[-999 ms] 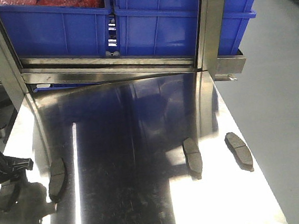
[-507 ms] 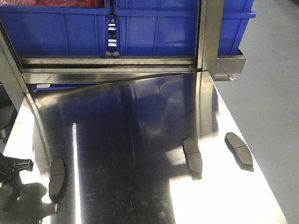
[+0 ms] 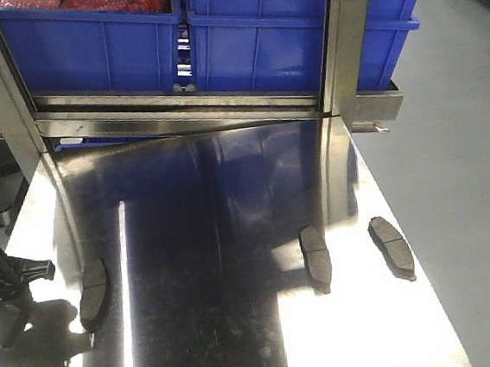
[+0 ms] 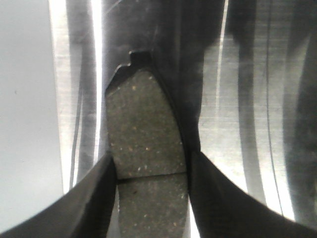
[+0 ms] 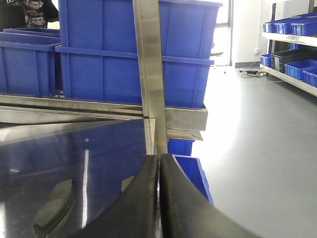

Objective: Move and align brake pads A on conveyor
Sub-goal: 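Lift the gripped brake pad off the table with the left gripper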

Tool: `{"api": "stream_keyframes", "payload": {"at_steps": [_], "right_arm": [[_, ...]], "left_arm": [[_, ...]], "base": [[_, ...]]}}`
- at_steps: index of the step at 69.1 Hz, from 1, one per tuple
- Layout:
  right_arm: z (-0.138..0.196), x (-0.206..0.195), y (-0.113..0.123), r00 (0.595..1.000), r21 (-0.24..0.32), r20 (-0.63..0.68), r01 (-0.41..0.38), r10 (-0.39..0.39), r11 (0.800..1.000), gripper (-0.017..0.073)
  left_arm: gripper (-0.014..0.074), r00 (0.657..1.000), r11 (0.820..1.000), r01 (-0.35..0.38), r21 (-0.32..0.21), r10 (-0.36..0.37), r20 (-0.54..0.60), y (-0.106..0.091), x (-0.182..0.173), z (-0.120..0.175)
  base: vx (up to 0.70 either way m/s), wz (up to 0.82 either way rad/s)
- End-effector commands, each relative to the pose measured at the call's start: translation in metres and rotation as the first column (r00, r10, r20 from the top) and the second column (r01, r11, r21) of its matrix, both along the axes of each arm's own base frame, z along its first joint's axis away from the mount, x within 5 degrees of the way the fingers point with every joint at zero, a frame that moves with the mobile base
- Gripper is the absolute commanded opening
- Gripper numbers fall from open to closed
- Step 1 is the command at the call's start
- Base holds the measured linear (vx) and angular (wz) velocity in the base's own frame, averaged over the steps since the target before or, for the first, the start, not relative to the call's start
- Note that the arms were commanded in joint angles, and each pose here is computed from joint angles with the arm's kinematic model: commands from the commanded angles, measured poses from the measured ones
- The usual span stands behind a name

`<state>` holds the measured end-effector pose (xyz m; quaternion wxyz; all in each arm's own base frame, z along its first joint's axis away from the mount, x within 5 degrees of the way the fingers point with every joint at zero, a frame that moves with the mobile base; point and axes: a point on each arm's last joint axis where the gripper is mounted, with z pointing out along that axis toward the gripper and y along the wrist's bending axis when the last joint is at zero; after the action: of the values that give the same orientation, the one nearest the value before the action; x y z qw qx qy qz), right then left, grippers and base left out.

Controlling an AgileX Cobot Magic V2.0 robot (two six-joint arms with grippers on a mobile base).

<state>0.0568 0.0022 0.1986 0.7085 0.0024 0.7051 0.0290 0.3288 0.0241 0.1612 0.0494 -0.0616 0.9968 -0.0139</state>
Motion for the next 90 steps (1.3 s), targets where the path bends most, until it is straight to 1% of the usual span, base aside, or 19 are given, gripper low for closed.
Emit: {"api": "stream_keyframes", "payload": {"at_steps": [1,7,23,40,48,53,67,75,76,80,81,84,87,90], "right_arm": [[0.001,-0.001,0.0,0.997,-0.01,0.071,0.007,-0.007,1.0,-0.0008],[0.001,-0.001,0.0,0.997,-0.01,0.071,0.007,-0.007,1.0,-0.0008],[0.001,-0.001,0.0,0.997,-0.01,0.071,0.007,-0.007,1.0,-0.0008],[0.001,-0.001,0.0,0.997,-0.01,0.071,0.007,-0.007,1.0,-0.0008],[0.001,-0.001,0.0,0.997,-0.01,0.071,0.007,-0.007,1.0,-0.0008],[0.001,-0.001,0.0,0.997,-0.01,0.071,0.007,-0.007,1.0,-0.0008],[0.001,-0.001,0.0,0.997,-0.01,0.071,0.007,-0.007,1.0,-0.0008],[0.001,-0.001,0.0,0.997,-0.01,0.071,0.007,-0.007,1.0,-0.0008],[0.001,-0.001,0.0,0.997,-0.01,0.071,0.007,-0.007,1.0,-0.0008],[0.001,-0.001,0.0,0.997,-0.01,0.071,0.007,-0.007,1.0,-0.0008],[0.001,-0.001,0.0,0.997,-0.01,0.071,0.007,-0.007,1.0,-0.0008],[0.001,-0.001,0.0,0.997,-0.01,0.071,0.007,-0.007,1.0,-0.0008],[0.001,-0.001,0.0,0.997,-0.01,0.071,0.007,-0.007,1.0,-0.0008],[0.001,-0.001,0.0,0.997,-0.01,0.071,0.007,-0.007,1.0,-0.0008]], "left_arm": [[0.0125,0.997,1.0,0.006,0.001,-0.006,0.079,-0.001,0.004,0.022],[0.0113,0.993,1.0,0.004,0.004,-0.005,0.117,-0.001,0.004,0.03],[0.0114,0.976,1.0,0.011,0.015,-0.014,0.216,-0.002,-0.002,0.058],[0.0114,0.96,1.0,0.009,0.02,-0.014,0.281,-0.002,-0.008,0.079],[0.0114,0.946,1.0,0.008,0.024,-0.015,0.324,-0.003,-0.014,0.092],[0.0114,0.929,1.0,0.005,0.029,-0.016,0.37,-0.003,-0.023,0.101],[0.0114,0.861,0.999,-0.006,0.043,-0.017,0.508,-0.006,-0.06,0.116],[0.0114,0.81,0.997,0.01,0.071,-0.049,0.584,-0.008,-0.088,0.119],[0.0114,0.796,0.997,0.01,0.076,-0.054,0.603,-0.008,-0.092,0.121],[0.0114,0.77,0.997,0.008,0.083,-0.059,0.635,-0.009,-0.102,0.123],[0.0114,0.753,0.996,0.005,0.086,-0.06,0.655,-0.009,-0.105,0.126],[0.0114,0.727,0.996,0.001,0.089,-0.062,0.684,-0.009,-0.111,0.129],[0.0114,0.682,0.996,-0.007,0.094,-0.064,0.729,-0.01,-0.118,0.137],[0.0114,0.649,0.995,-0.012,0.098,-0.066,0.758,-0.01,-0.123,0.143]], "base": [[0.0,0.0],[0.0,0.0],[0.0,0.0],[0.0,0.0],[0.0,0.0],[0.0,0.0],[0.0,0.0],[0.0,0.0],[0.0,0.0],[0.0,0.0],[0.0,0.0],[0.0,0.0],[0.0,0.0],[0.0,0.0]]}}
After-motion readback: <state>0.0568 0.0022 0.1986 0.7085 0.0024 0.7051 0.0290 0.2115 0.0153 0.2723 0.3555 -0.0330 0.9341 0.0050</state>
